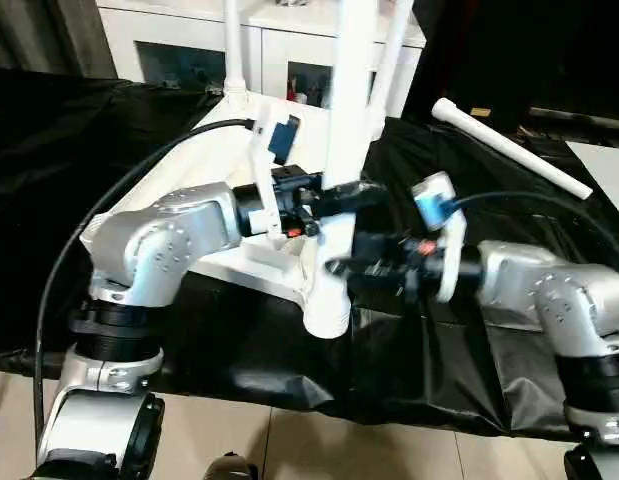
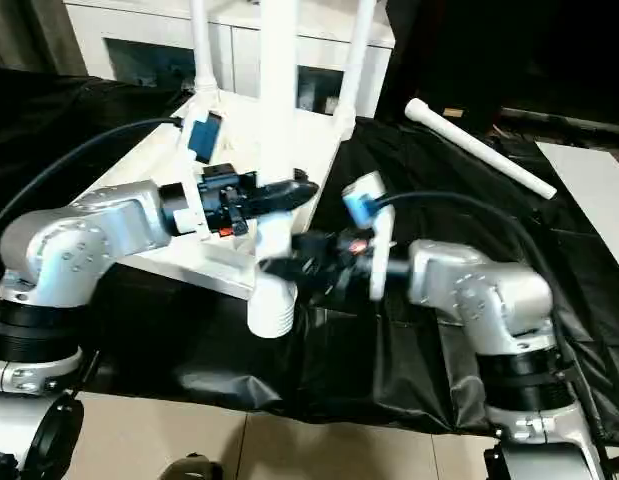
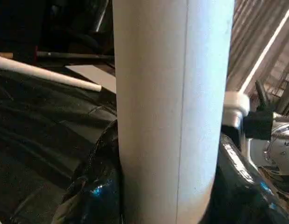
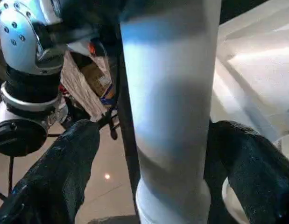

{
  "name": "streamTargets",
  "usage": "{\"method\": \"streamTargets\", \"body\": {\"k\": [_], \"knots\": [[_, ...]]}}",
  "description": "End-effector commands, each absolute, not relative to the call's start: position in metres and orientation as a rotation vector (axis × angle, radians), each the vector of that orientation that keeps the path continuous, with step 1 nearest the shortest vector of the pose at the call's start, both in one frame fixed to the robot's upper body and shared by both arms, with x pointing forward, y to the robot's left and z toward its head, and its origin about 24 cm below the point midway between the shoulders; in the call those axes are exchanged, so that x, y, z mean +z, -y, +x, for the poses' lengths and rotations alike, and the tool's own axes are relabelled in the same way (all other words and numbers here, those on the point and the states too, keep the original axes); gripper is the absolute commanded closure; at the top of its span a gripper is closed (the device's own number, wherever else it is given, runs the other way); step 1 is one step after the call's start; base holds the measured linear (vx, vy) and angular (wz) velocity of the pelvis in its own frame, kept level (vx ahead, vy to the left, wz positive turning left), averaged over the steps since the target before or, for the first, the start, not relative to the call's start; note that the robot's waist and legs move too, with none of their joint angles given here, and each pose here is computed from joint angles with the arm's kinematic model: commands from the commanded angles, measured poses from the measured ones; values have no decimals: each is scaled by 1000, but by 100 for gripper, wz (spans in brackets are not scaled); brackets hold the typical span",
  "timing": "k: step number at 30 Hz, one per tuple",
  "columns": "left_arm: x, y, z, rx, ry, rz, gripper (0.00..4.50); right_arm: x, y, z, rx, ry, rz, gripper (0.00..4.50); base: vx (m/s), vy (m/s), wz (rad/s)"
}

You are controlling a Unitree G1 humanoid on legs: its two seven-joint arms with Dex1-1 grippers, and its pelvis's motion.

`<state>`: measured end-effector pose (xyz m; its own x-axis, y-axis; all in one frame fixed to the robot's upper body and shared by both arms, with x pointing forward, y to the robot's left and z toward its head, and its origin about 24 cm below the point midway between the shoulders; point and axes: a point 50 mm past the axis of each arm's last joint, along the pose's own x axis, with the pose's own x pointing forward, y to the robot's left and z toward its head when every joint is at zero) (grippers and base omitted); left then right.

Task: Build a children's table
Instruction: Pick table leg

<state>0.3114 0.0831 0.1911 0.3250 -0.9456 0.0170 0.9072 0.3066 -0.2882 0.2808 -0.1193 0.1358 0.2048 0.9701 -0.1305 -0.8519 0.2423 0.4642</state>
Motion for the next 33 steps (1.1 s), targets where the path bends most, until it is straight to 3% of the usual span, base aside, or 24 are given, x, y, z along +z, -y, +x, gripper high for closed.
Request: {"method": "streamTargets", "body": {"k": [1, 24, 31, 33], "knots": [[200, -77, 311, -1270, -135, -237, 264, 137, 118, 278, 1314, -431, 302, 49, 0, 0, 0], [199, -73, 311, -1304, -126, -209, 264, 128, 115, 277, 1302, -442, 285, 245, 0, 0, 0], [200, -77, 315, -1274, -112, -210, 264, 126, 115, 275, 1296, -444, 280, 264, 0, 0, 0], [199, -80, 325, -1156, -123, -193, 264, 126, 116, 276, 1281, -439, 275, 264, 0, 0, 0]]}}
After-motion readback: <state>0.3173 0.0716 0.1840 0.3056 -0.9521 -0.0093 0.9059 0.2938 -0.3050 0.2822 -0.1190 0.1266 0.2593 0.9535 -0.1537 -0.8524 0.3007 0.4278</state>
